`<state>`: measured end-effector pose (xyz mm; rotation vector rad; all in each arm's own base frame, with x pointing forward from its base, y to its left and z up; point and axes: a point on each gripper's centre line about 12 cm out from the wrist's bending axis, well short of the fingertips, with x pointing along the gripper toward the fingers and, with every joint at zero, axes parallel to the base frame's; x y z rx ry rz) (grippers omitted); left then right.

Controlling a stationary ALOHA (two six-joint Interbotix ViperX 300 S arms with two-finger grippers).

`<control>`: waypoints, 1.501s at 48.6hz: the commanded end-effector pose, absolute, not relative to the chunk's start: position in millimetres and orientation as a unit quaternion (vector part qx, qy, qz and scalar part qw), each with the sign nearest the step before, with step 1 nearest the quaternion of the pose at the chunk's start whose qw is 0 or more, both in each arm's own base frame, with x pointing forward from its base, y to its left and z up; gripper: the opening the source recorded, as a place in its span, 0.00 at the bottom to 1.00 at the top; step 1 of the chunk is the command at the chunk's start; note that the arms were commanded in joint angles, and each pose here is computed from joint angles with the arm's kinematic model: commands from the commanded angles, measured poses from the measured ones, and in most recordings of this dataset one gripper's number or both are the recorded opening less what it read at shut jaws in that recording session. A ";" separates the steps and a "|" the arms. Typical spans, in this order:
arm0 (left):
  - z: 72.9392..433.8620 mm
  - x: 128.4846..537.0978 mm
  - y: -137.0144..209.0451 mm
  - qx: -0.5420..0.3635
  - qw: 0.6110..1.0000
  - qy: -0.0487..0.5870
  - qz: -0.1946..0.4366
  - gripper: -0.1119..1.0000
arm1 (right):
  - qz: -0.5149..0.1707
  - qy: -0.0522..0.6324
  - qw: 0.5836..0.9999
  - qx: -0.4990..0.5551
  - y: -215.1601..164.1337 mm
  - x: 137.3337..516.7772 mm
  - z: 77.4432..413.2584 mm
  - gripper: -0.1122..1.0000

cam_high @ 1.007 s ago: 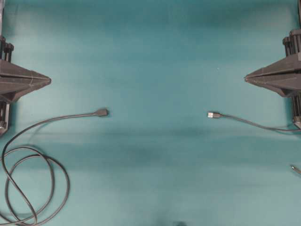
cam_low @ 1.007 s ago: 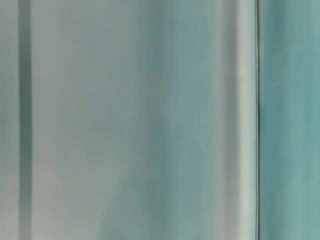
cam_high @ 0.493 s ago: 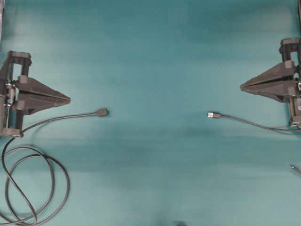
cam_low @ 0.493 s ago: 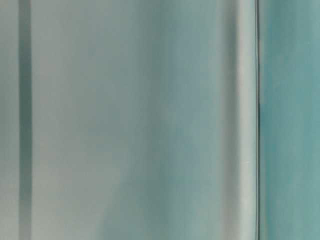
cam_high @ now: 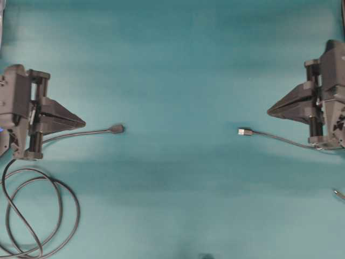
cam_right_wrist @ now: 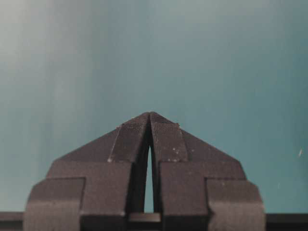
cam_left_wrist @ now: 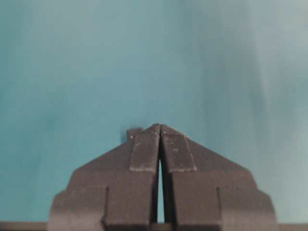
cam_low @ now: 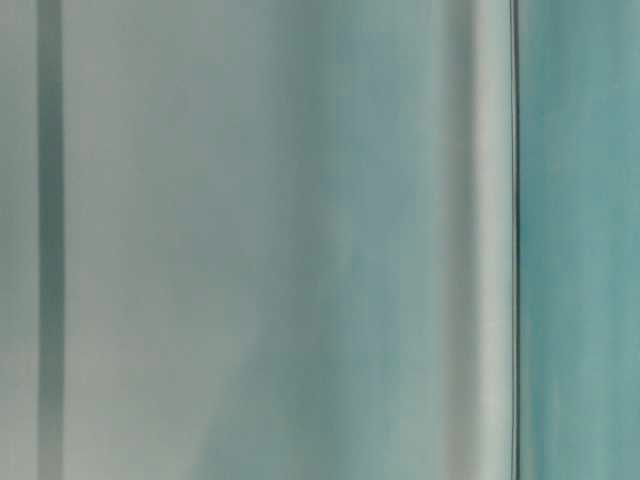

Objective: Insert the USB using both arms.
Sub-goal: 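Move left gripper to the female USB end and right gripper to the male plug, then close both grippers on the USB connector bodies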

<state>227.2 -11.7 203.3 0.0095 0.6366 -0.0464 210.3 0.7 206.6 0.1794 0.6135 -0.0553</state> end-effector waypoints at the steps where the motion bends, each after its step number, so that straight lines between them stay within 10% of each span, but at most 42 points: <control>1: 203.6 234.0 -12.3 0.011 0.949 0.314 -0.025 0.09 | -0.027 0.308 0.947 0.089 1.3 217.5 210.1 0.10; 27: 160.9 250.1 -11.4 0.010 0.926 0.378 -0.021 0.19 | -0.043 0.367 0.922 0.114 2.0 220.5 180.1 0.11; 45: 146.6 254.9 -8.1 0.006 0.915 0.404 -0.014 0.84 | -0.051 0.411 0.903 0.116 2.1 230.5 161.2 0.73; 73: 134.8 270.5 -3.6 0.002 0.908 0.419 -0.005 0.84 | -0.052 0.455 0.884 0.098 1.6 245.8 135.7 0.72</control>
